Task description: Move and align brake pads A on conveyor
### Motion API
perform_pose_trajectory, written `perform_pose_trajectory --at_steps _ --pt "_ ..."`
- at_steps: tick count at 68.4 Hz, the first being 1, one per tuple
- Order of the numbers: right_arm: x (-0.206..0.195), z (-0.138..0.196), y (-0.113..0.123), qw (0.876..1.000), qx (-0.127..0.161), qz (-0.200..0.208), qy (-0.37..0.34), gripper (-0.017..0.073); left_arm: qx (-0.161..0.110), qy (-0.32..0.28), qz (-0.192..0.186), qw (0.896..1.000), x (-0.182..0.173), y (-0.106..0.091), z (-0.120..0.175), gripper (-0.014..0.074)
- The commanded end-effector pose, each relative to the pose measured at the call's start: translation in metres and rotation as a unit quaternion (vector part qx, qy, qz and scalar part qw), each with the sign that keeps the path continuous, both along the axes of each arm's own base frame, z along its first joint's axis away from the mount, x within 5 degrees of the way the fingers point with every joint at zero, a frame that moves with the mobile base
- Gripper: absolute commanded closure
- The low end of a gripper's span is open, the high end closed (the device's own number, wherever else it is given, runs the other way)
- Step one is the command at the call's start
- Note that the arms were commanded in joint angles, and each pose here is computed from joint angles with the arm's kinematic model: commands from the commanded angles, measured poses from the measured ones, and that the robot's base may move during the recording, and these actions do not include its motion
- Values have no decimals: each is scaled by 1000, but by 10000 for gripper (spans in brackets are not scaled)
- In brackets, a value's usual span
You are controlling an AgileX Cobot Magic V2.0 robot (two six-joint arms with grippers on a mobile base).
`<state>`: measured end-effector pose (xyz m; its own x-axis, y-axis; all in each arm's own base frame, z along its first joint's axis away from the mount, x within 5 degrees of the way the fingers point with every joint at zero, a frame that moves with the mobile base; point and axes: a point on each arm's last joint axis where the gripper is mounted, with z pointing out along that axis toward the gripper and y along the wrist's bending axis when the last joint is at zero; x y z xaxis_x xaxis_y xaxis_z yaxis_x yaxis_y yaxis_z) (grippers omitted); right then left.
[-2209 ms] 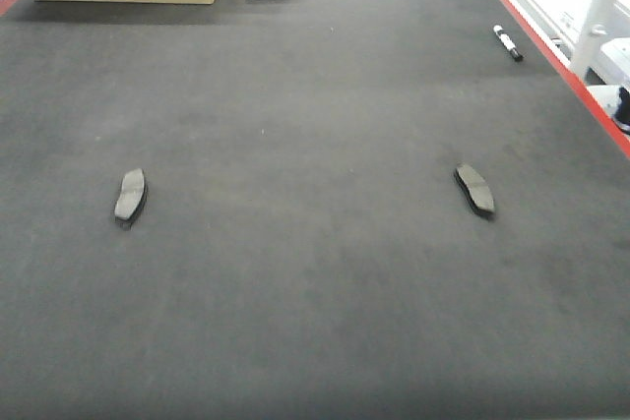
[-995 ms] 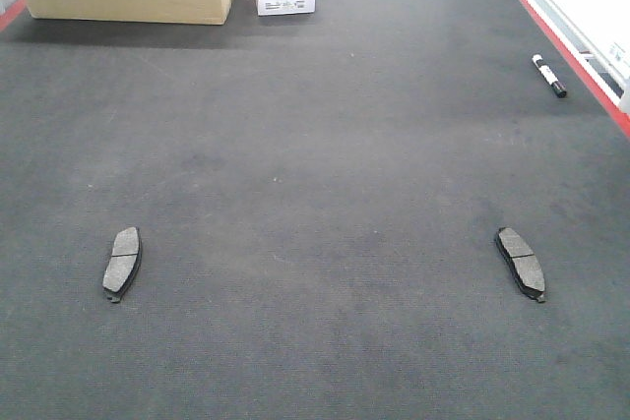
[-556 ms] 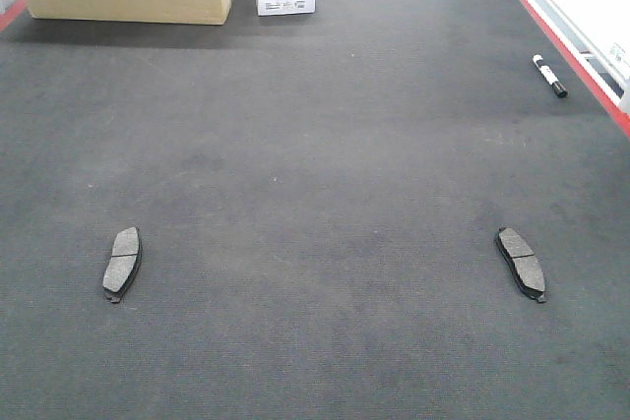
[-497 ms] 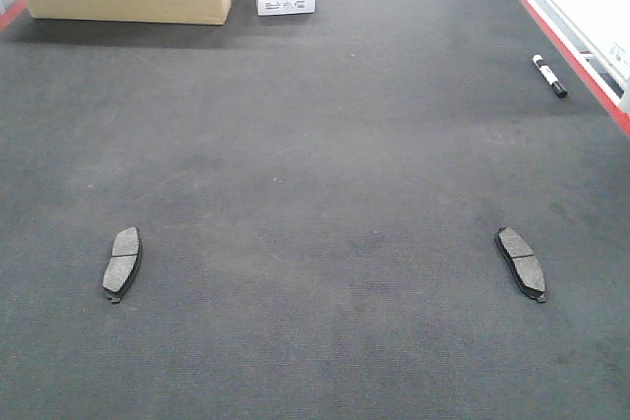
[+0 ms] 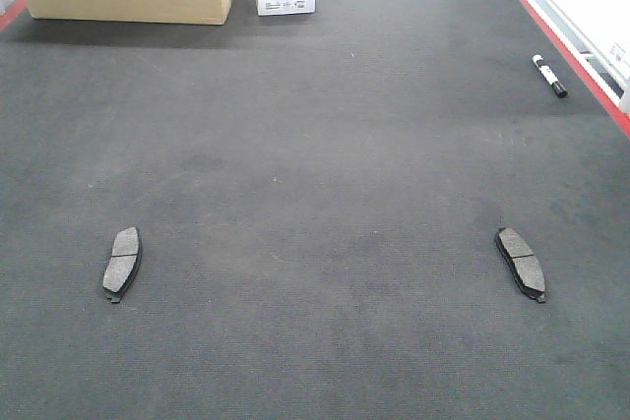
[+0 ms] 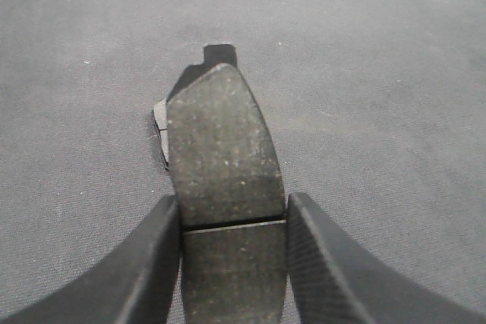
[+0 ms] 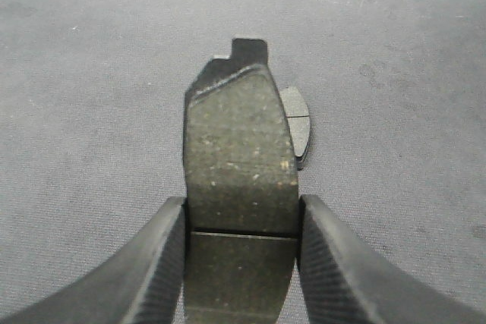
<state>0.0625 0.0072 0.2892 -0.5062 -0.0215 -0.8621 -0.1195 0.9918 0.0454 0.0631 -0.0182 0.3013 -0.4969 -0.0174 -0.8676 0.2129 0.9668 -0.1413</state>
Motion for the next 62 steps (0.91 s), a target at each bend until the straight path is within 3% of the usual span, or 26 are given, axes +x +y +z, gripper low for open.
perform_pose_trajectory --at_steps 1,27,43,52,62 --pt "4 15 1 999 1 4 -53 564 -20 -51 -3 998 3 -2 16 601" --pt "4 15 1 999 1 4 -53 564 -22 -55 -4 998 3 -2 16 601" --pt "4 15 1 999 1 4 -53 564 -44 -56 -7 997 5 -5 18 601" --pt "4 15 1 999 1 4 -53 564 -82 -41 4 996 19 -11 24 597" --pt "4 15 1 999 1 4 -53 564 -73 -10 7 997 53 -25 38 590"
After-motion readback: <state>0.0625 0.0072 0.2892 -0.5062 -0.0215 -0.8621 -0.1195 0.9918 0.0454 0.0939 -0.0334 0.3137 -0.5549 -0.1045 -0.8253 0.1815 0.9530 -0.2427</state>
